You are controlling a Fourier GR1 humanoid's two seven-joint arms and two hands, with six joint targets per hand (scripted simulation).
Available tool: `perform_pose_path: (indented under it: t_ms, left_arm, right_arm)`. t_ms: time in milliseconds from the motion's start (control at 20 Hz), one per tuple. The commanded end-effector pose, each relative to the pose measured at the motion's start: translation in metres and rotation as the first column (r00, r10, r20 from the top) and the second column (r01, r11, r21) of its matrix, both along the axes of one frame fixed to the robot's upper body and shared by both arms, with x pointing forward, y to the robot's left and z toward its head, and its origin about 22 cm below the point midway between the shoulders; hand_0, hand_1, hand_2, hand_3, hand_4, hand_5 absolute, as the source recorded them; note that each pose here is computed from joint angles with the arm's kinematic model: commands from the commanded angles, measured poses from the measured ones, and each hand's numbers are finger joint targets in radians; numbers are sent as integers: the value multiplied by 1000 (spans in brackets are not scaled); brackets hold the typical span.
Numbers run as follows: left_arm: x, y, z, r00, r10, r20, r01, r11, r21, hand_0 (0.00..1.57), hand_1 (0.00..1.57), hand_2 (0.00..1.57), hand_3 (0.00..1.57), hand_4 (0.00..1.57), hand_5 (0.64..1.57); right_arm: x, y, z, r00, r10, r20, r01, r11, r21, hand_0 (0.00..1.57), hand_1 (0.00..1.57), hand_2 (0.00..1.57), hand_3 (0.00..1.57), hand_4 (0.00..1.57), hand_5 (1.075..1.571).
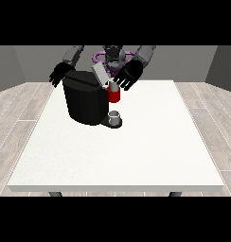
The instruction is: Insert the coffee pod into the coffee machine and close the lid
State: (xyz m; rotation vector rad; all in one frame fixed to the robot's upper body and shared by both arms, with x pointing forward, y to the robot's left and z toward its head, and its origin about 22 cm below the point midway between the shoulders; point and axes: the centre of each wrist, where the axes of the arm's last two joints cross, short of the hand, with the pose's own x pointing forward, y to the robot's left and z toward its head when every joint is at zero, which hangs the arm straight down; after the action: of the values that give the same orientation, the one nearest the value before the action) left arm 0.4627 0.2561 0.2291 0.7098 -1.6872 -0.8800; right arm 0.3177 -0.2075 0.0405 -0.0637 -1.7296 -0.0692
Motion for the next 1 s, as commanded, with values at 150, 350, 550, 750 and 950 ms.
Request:
perform_pose_path:
  t_ms: [150, 350, 550, 750, 950]
  left_arm:
    - [3, -10, 6, 1000, 7, -18, -7, 1000, 6, 1221, 1221, 1275, 1199, 488, 1571]
    - [1, 5, -16, 999, 2, -39, -2, 1000, 8, 1221, 1221, 1265, 1171, 485, 1571]
    - [2, -27, -10, 1000, -12, -22, 12, 1000, 20, 1211, 1211, 1239, 1123, 460, 1571]
    - [1, -7, -12, 999, -13, -53, 15, 999, 37, 1152, 1152, 1178, 1020, 450, 1571]
    - [2, -9, 13, 1000, 4, 1, -4, 998, 55, 1085, 1085, 1132, 956, 403, 1571]
  right_arm:
    - [10, 9, 24, 1000, -6, 17, 6, 1000, -2, 0, 0, 0, 0, 415, 1571]
    - [-2, 3, 7, 1000, -1, 23, 1, 1000, 2, 0, 0, 0, 0, 433, 1571]
    - [3, -18, -9, 999, -48, -15, 47, 999, -9, 0, 0, 0, 0, 366, 1571]
    - [0, -18, -6, 1000, -22, 12, 22, 1000, -9, 0, 0, 0, 0, 401, 1571]
    - [4, -11, -1, 1000, -18, 14, 18, 1000, 16, 0, 0, 0, 0, 431, 1571]
